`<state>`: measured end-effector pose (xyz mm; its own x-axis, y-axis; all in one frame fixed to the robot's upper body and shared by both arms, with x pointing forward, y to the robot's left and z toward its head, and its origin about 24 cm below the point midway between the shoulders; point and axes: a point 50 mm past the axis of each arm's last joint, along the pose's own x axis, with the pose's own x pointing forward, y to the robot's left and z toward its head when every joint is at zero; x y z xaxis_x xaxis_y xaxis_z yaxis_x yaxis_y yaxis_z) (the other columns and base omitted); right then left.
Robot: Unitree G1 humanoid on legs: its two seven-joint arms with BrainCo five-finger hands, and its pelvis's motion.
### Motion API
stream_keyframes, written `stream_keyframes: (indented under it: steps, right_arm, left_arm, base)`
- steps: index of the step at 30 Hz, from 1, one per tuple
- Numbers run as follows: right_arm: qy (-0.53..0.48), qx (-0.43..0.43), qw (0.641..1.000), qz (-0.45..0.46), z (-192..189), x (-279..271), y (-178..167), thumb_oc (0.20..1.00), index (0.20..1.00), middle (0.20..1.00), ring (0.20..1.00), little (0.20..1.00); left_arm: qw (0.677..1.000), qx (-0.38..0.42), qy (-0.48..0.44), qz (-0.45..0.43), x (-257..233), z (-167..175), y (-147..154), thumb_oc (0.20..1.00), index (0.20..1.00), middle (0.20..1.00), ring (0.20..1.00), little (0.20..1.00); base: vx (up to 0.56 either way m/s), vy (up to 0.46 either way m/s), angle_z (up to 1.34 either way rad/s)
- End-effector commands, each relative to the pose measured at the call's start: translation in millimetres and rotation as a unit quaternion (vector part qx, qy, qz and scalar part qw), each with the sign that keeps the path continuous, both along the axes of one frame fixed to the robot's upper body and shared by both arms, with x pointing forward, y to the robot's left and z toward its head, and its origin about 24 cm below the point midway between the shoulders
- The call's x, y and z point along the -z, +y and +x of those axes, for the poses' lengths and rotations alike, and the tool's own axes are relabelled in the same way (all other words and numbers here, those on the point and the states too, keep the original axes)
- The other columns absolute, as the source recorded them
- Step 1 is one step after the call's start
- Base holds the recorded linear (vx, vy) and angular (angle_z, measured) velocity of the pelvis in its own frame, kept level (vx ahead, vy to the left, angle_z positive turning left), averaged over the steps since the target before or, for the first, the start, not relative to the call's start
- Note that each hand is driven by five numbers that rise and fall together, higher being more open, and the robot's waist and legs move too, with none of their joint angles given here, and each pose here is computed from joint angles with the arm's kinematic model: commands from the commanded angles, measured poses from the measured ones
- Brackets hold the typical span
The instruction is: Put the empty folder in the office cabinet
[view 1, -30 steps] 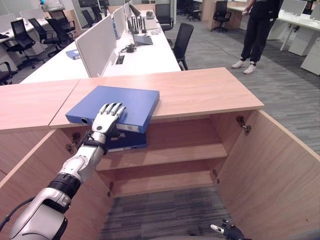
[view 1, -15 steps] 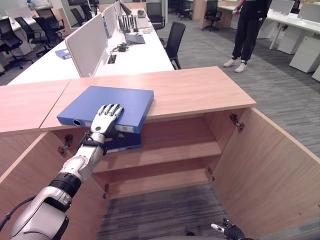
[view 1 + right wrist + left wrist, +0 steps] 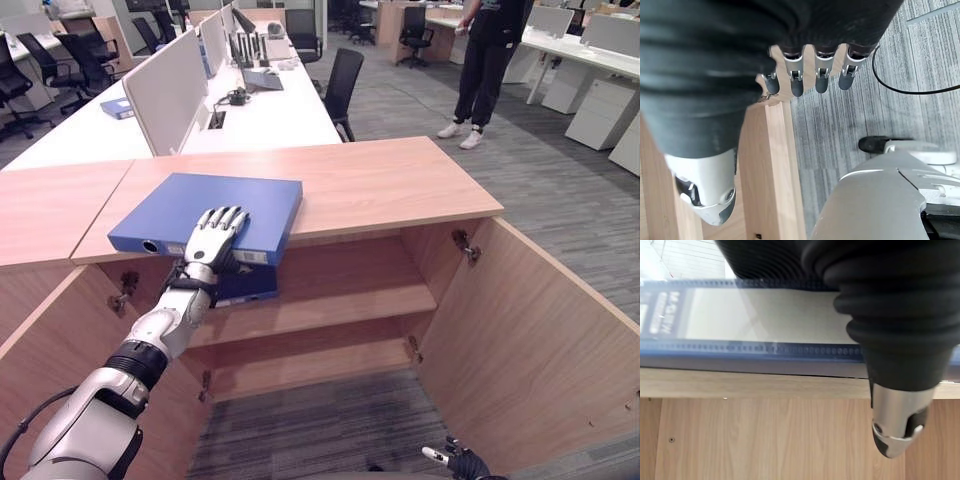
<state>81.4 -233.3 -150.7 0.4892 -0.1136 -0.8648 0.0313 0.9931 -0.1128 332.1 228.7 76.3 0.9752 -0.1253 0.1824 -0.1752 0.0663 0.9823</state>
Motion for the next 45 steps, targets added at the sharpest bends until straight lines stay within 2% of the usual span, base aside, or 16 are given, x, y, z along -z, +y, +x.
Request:
stream_keyframes:
  steps: [1, 7, 9, 10, 11, 33, 41, 45]
  right_arm:
    - [-0.045, -0.002, 0.999, -0.001, 27, -7, 1, 1.0, 1.0, 1.0, 1.0, 1.0]
    - [-0.047, -0.003, 0.999, -0.001, 27, -7, 2, 1.0, 1.0, 1.0, 1.0, 1.0]
    - [-0.047, -0.003, 0.999, -0.002, 28, -7, 2, 1.0, 1.0, 1.0, 1.0, 1.0]
    - [-0.048, -0.003, 0.999, -0.003, 28, -7, 1, 1.0, 1.0, 1.0, 1.0, 1.0]
    - [-0.048, -0.003, 0.999, -0.002, 28, -7, 2, 1.0, 1.0, 1.0, 1.0, 1.0]
    - [-0.047, 0.002, 0.999, 0.0, 29, -7, 4, 1.0, 1.0, 1.0, 1.0, 1.0]
    - [-0.045, 0.009, 0.999, 0.003, 31, -6, 5, 1.0, 1.0, 1.0, 1.0, 1.0]
    - [-0.049, 0.008, 0.999, 0.007, 37, -7, 7, 1.0, 1.0, 1.0, 1.0, 1.0]
  left_arm:
    - [0.997, -0.002, -0.08, -0.012, -50, 27, -4, 1.0, 1.0, 1.0, 1.0, 1.0]
    - [0.997, -0.003, -0.071, -0.02, -44, 25, -3, 1.0, 1.0, 1.0, 1.0, 1.0]
    - [0.997, -0.004, -0.069, -0.025, -43, 25, -3, 0.821, 0.821, 0.821, 0.821, 0.821]
    - [0.997, -0.004, -0.068, -0.027, -43, 24, -3, 0.533, 0.533, 0.533, 0.533, 0.533]
    - [0.997, -0.004, -0.066, -0.029, -42, 24, -2, 0.2, 0.2, 0.2, 0.2, 0.2]
    - [0.996, -0.002, -0.084, -0.042, -51, 24, -3, 0.2, 0.2, 0.2, 0.2, 0.2]
    - [0.988, 0.029, -0.149, -0.038, -88, 25, -13, 0.2, 0.2, 0.2, 0.2, 0.2]
    - [0.972, 0.065, -0.221, -0.045, -133, 24, -23, 0.2, 0.2, 0.2, 0.2, 0.2]
  base:
    - [0.0, 0.0, 0.0]
    - [0.0, 0.0, 0.0]
    - [0.0, 0.0, 0.0]
    - [0.0, 0.0, 0.0]
    - [0.0, 0.0, 0.0]
    - [0.0, 0.0, 0.0]
    - [0.0, -0.001, 0.01]
    - [-0.04, -0.007, 0.03]
